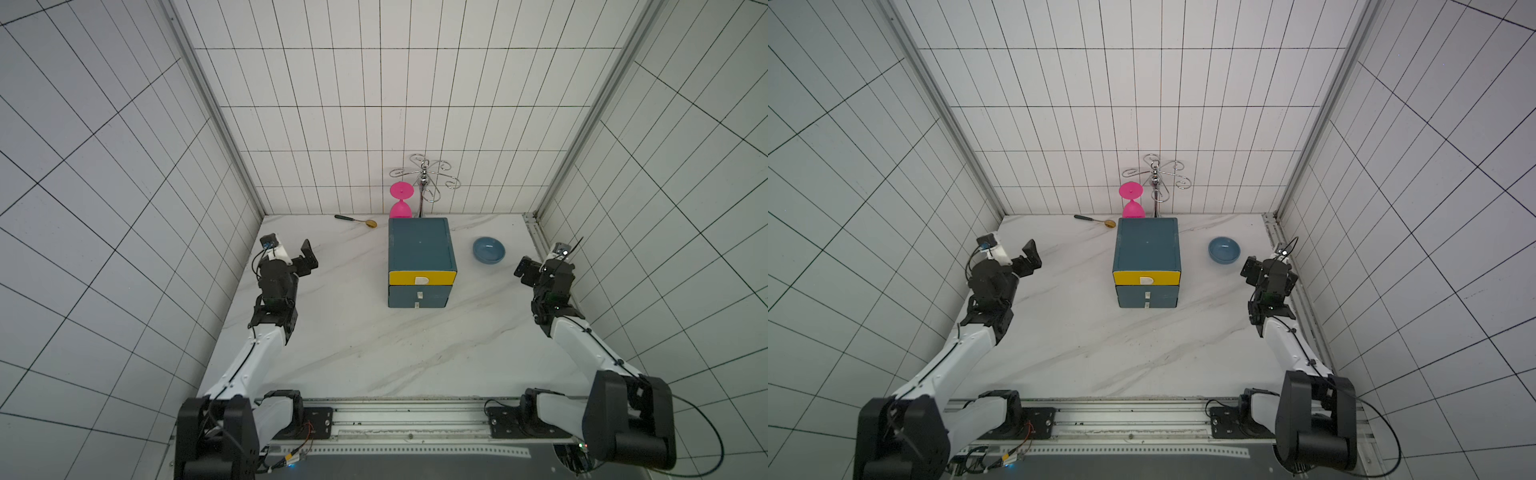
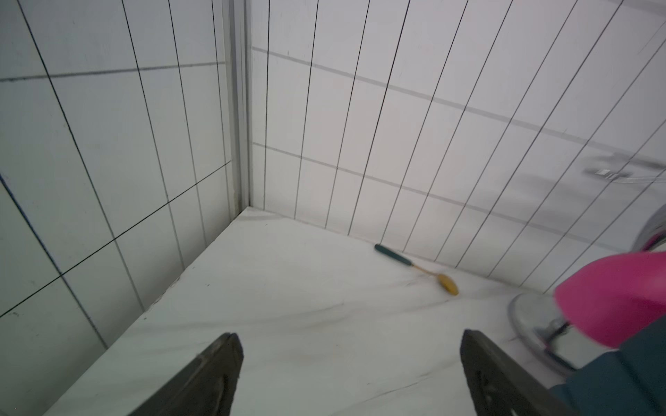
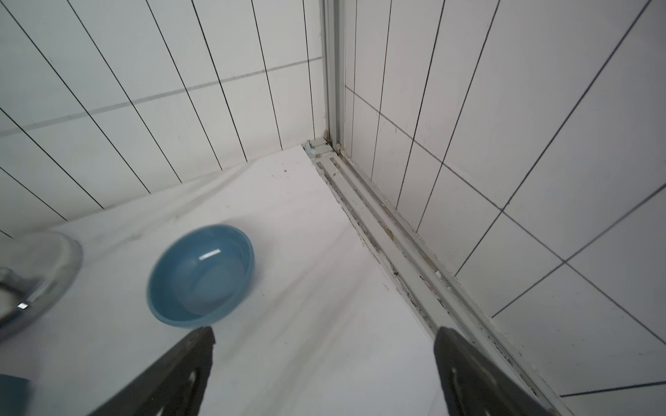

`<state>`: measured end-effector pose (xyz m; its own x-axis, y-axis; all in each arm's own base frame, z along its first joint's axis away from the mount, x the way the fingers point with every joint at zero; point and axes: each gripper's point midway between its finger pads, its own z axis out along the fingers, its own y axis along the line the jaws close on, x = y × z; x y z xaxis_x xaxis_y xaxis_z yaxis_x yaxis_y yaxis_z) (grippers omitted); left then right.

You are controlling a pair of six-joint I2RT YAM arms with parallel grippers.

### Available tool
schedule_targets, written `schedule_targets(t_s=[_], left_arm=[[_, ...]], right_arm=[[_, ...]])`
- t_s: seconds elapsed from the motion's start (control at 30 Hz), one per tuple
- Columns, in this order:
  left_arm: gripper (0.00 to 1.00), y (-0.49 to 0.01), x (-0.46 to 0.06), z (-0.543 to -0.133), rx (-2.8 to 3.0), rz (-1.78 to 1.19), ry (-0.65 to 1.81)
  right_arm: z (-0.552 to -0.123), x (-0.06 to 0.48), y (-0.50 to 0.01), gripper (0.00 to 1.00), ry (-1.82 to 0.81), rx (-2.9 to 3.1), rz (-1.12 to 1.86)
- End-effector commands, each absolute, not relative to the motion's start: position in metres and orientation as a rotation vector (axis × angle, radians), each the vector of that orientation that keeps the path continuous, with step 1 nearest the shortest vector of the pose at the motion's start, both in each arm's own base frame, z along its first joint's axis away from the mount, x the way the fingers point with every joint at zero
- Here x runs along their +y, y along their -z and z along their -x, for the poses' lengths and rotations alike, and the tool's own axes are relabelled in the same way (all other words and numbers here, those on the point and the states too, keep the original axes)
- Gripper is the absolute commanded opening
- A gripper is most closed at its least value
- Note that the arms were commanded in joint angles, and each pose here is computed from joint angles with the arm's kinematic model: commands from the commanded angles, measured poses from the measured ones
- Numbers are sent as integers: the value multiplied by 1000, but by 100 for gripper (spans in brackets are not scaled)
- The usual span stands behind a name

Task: Take the cookies out of the drawer
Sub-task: Open the drawer in the storage box.

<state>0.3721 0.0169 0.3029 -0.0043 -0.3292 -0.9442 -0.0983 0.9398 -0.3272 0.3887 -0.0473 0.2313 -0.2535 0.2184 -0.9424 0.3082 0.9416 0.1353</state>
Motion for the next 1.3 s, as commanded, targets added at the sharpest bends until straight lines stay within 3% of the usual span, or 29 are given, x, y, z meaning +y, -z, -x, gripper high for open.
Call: schedule_targets(t_s=[0.0,0.1,0.2,0.4,0.7,0.87,1.03,1.27], left_arm=[[98,-290,-25,-338,1750,519,590],[98,-289,-76,-303,1867,601,932],[98,-282,-132,-271,1939,601,1170],[98,-279,-200,-227,2033,515,1282],[98,-274,-238,-218,1985,536,1468],[98,-272,-266,-217,1964,525,1558],[87,-259,-291,-224,1970,530,1586],[82,-245,-292,-243,1966,613,1488]], right_arm=[[-370,-9,-255,99,-223,2029,-429],[-371,56,-277,99,-668,2170,-310],[-363,101,-277,99,-922,2286,-266],[-345,166,-259,99,-1018,2429,-57],[-347,208,-247,100,-1049,2477,57],[-339,222,-241,92,-1058,2493,84],[-327,240,-232,76,-1113,2527,95],[-310,256,-226,73,-1139,2548,95]])
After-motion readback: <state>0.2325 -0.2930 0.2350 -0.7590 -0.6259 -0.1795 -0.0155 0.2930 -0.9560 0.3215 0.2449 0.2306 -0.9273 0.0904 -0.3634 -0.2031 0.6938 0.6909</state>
